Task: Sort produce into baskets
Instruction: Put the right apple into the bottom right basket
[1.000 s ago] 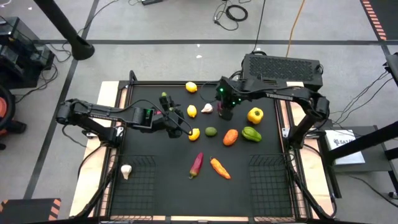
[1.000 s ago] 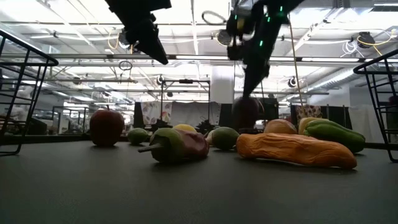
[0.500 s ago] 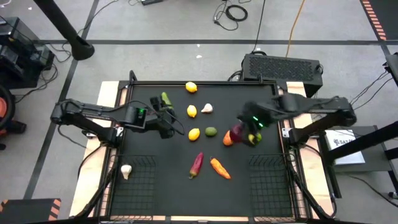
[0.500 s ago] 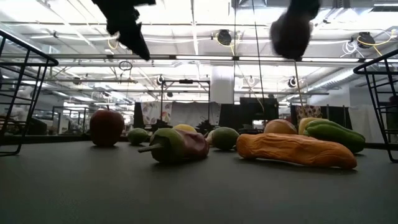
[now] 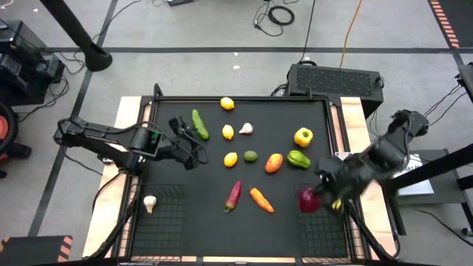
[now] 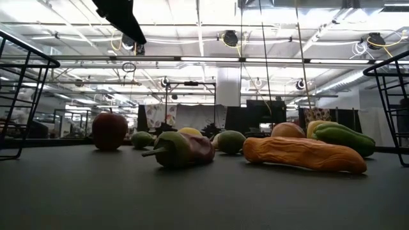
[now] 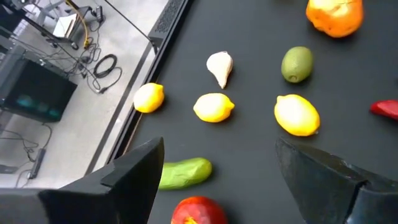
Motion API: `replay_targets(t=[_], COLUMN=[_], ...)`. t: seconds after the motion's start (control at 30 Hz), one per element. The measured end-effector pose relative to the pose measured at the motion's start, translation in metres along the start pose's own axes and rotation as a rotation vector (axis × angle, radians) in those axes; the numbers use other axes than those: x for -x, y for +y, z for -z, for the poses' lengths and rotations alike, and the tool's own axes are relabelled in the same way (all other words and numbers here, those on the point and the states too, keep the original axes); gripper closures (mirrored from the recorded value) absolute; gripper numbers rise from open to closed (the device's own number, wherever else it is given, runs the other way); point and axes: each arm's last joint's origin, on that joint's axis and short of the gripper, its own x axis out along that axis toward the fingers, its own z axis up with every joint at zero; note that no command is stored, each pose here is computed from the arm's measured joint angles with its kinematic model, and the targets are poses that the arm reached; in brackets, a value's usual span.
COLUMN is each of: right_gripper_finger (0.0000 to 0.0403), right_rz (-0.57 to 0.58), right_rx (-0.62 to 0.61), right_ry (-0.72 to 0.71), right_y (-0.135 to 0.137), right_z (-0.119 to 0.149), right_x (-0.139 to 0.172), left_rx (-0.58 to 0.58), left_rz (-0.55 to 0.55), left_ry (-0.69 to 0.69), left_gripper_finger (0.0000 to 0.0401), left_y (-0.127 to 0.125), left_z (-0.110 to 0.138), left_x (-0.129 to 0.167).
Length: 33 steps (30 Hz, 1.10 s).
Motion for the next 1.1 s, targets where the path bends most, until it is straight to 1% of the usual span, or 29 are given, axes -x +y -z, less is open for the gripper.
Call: replay_targets(t=[0.13,0.2,0.3,0.57,0.9,1.1], right_gripper_finger=[0.0402,0.0402,0.0402,0.0402,0.0402,0.0376], right_rz=[0.198,0.282,0.353,0.544,0.676,0.732], right_rx=[0.005,0.019,0.045,0.078,0.017,-0.006], right_ry=[0.026,0.012,-0.019,-0.003,-0.016,-0.024], right_y=[0.008,0.013,0.024,0.04,0.046,0.047], right_z=[0.022,0.03,0.037,0.048,0.058,0.062], right_x=[-0.019,-0.03,-0.049,-0.101,-0.141,-0.159], left_rx=[0.014,0.014,0.017,0.007,-0.013,-0.019], left_rz=[0.001,0.001,0.002,0.002,0.001,0.001], left_ry=[-0.001,-0.001,-0.005,-0.003,-0.001,-0.001], left_gripper_finger=[0.0089,0.0089,0.0089,0.0089,0.0089,0.0089], left_y=[-0.001,-0.001,-0.001,-0.004,-0.005,-0.005], left_z=[0.0,0.0,0.0,0.005,0.005,0.005], left_x=[0.0,0.0,0.0,-0.006,-0.007,-0.007])
